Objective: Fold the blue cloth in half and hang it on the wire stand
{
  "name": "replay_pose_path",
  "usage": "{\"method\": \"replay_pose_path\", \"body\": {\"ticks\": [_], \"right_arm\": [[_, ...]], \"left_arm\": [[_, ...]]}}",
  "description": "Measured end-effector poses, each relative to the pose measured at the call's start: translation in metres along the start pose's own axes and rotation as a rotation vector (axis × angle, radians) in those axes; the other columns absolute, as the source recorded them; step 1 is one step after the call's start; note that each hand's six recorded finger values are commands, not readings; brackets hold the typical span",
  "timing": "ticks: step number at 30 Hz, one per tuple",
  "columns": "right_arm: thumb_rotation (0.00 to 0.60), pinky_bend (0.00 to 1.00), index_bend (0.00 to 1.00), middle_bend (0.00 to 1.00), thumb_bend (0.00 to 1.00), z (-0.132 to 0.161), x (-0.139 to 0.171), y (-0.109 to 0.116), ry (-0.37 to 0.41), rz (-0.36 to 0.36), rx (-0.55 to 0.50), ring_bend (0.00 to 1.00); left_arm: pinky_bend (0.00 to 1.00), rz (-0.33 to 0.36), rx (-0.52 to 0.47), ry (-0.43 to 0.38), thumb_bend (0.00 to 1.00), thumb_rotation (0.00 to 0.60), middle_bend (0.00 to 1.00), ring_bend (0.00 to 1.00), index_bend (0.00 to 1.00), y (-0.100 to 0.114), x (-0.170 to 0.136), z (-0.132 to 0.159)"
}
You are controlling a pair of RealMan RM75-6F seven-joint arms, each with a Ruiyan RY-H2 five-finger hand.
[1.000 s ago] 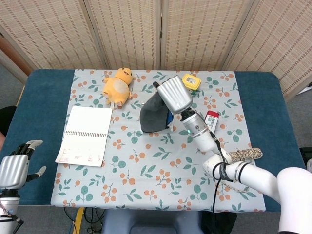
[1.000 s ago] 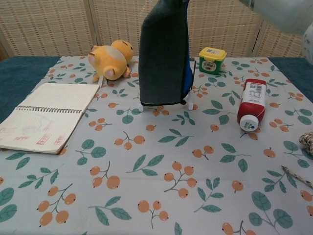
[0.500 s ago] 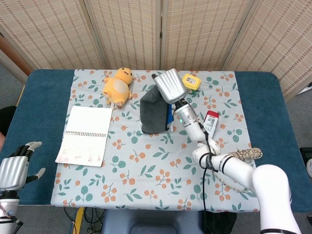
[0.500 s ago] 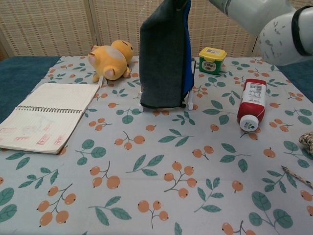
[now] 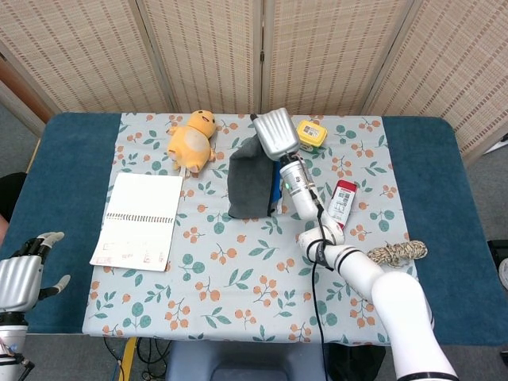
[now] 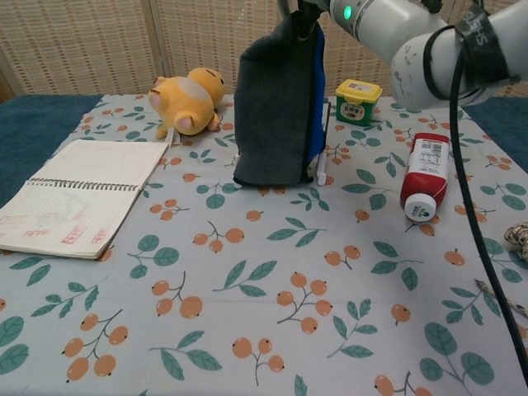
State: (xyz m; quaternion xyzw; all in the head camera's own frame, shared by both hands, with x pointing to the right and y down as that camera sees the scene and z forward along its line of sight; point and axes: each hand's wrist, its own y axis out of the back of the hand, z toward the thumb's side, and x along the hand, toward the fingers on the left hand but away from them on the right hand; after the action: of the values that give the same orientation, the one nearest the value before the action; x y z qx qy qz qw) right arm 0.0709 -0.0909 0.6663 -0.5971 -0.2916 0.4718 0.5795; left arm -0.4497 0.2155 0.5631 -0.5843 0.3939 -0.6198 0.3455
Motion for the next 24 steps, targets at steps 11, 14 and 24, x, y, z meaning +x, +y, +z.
{"method": "replay_pose_path", "body": {"ticks": [11, 14, 24], "right_arm": [[0.6, 0.95, 0.0, 0.95, 0.0, -0.014, -0.002, 0.004, -0.023, -0.008, -0.02, 0.84], [0.6, 0.95, 0.0, 0.95, 0.0, -0.02, 0.002, 0.007, -0.014, -0.027, -0.022, 0.84], [0.6, 0.95, 0.21, 0.82, 0.05, -0.048, 0.044, 0.018, 0.043, -0.07, -0.022, 0.75]], "left_arm": [[0.43, 0.004, 0.01, -0.006, 0.18, 0.6, 0.23, 0.22, 0.2, 0.003, 0.001, 0.004], [0.43, 0.003, 0.012, -0.008, 0.18, 0.6, 0.23, 0.22, 0.2, 0.004, 0.002, 0.004], [0.42, 0.008, 0.014, -0.019, 0.18, 0.6, 0.23, 0.22, 0.2, 0.007, 0.011, 0.008]]}}
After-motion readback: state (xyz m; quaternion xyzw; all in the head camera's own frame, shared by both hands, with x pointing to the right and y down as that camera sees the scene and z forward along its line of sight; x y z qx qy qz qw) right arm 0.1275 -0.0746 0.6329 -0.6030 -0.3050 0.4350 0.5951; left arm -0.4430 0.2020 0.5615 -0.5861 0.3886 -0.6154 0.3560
